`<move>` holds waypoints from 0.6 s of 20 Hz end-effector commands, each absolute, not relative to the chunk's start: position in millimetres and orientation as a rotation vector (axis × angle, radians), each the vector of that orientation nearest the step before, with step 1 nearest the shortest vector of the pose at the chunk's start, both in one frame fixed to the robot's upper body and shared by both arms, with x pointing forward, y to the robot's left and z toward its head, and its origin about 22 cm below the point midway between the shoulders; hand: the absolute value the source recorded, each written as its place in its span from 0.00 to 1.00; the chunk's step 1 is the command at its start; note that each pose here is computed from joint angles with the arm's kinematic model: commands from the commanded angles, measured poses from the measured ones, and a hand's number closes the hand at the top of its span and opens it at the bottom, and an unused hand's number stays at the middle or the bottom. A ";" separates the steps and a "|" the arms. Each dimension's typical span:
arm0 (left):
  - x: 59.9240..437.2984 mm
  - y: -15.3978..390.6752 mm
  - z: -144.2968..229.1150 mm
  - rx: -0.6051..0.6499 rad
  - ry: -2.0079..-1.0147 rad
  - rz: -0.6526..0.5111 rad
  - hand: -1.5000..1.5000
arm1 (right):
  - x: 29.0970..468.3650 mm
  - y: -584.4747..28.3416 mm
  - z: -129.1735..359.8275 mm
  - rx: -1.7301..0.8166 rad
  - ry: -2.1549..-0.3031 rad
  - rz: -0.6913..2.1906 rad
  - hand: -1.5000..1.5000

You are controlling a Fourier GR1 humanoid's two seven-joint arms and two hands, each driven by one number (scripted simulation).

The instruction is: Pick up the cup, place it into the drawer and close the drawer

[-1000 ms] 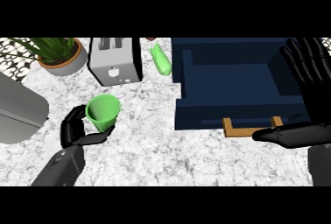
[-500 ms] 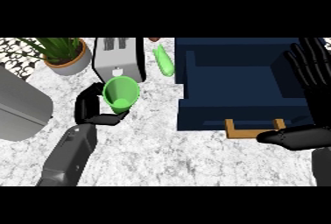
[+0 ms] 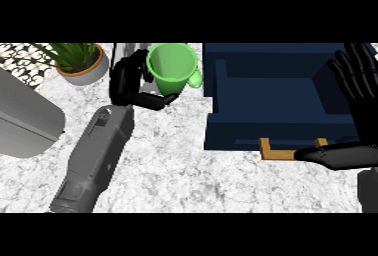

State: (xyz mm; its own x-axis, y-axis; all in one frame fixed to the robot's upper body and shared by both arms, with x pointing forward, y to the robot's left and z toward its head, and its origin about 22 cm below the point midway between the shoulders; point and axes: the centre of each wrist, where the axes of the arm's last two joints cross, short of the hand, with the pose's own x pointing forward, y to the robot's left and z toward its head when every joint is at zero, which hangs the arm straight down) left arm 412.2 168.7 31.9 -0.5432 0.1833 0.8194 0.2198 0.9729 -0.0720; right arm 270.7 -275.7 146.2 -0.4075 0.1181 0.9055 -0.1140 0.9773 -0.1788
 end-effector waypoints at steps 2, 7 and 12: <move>423.7 125.4 99.1 -0.295 -2.162 -0.115 1.00 | 272.2 -273.1 140.8 0.002 -1.951 0.247 0.00; 431.0 81.1 149.4 -0.240 -2.149 -0.145 1.00 | 282.7 -254.0 142.4 0.005 -1.978 0.282 0.00; 440.5 47.1 186.3 -0.161 -2.051 -0.174 1.00 | 279.7 -257.4 147.9 0.015 -2.001 0.265 0.00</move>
